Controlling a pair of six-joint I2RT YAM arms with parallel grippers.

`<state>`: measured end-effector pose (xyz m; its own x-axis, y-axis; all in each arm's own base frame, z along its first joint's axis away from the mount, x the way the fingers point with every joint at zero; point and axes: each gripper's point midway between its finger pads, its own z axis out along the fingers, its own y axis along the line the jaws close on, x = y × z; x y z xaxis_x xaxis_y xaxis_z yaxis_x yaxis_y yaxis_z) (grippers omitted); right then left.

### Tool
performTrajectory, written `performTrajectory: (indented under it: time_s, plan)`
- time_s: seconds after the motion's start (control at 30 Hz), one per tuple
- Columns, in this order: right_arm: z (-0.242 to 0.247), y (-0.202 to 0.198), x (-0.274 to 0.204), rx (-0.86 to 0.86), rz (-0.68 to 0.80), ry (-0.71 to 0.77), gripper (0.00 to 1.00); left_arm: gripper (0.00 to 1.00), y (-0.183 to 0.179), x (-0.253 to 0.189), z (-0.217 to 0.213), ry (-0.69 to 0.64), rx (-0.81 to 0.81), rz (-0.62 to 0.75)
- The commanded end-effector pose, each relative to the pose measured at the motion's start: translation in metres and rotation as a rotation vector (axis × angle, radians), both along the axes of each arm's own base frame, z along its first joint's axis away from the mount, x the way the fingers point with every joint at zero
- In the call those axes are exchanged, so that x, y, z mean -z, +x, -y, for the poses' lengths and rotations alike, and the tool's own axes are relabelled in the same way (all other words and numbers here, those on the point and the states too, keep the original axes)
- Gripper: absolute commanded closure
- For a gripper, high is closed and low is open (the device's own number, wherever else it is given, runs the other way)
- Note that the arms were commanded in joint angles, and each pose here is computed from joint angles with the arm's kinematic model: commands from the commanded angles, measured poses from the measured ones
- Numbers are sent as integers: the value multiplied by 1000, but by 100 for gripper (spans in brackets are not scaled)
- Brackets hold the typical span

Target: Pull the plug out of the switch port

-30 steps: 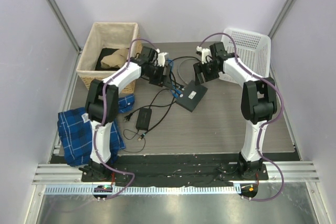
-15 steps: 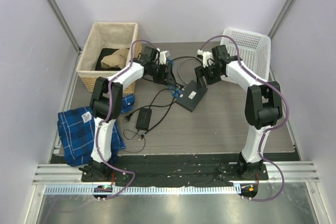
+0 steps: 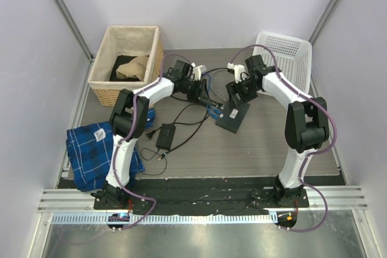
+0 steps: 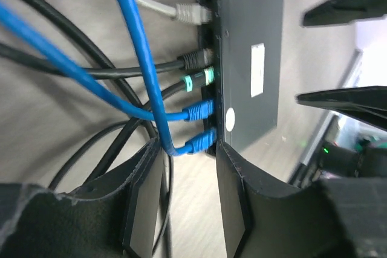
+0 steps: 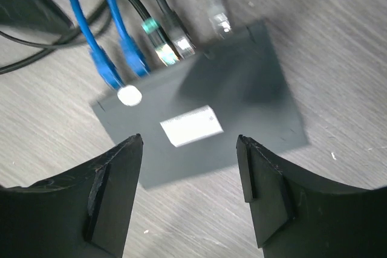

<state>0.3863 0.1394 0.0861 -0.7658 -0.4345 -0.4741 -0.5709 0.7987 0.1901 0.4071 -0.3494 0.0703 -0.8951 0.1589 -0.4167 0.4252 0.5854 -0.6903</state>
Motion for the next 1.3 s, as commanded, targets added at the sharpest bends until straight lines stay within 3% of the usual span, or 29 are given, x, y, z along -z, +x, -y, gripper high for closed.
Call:
performTrajectory:
  time_s: [0.0,0.13,0.27,0.33,0.47,0.6,0.63,0.73,0.9,1.1,1.27]
  plan:
    - [-2,-9,-19,-48,13,18,29,55,-22,-10,26,-115,79,-32]
    - [-10,-13,-17,-60,-38,41,39,41,-20,-7,20,-117,47,-21]
    - [-11,-20,-6,-47,-95,39,50,17,-29,-8,-3,-158,7,-26]
    - [-12,-25,3,-48,-125,33,55,17,-34,-25,-5,-224,23,24]
    - [-13,-30,19,-14,-175,39,57,21,-65,-10,-4,-317,11,-30]
    - [-16,-35,30,-5,-206,44,57,29,-61,-10,4,-405,-64,-19]
    - [-15,-38,34,-4,-218,39,57,31,-49,-23,8,-459,-106,45]
    - [-11,-43,42,-2,-241,21,57,33,-55,-42,21,-516,-124,42]
    - [-5,-55,56,-2,-288,13,59,32,-71,-31,44,-461,-114,46]
    - [-4,-66,66,48,-370,54,73,30,-70,7,40,-357,-226,-51]
    - [-3,-60,69,64,-374,56,76,28,-62,39,30,-304,-386,-96]
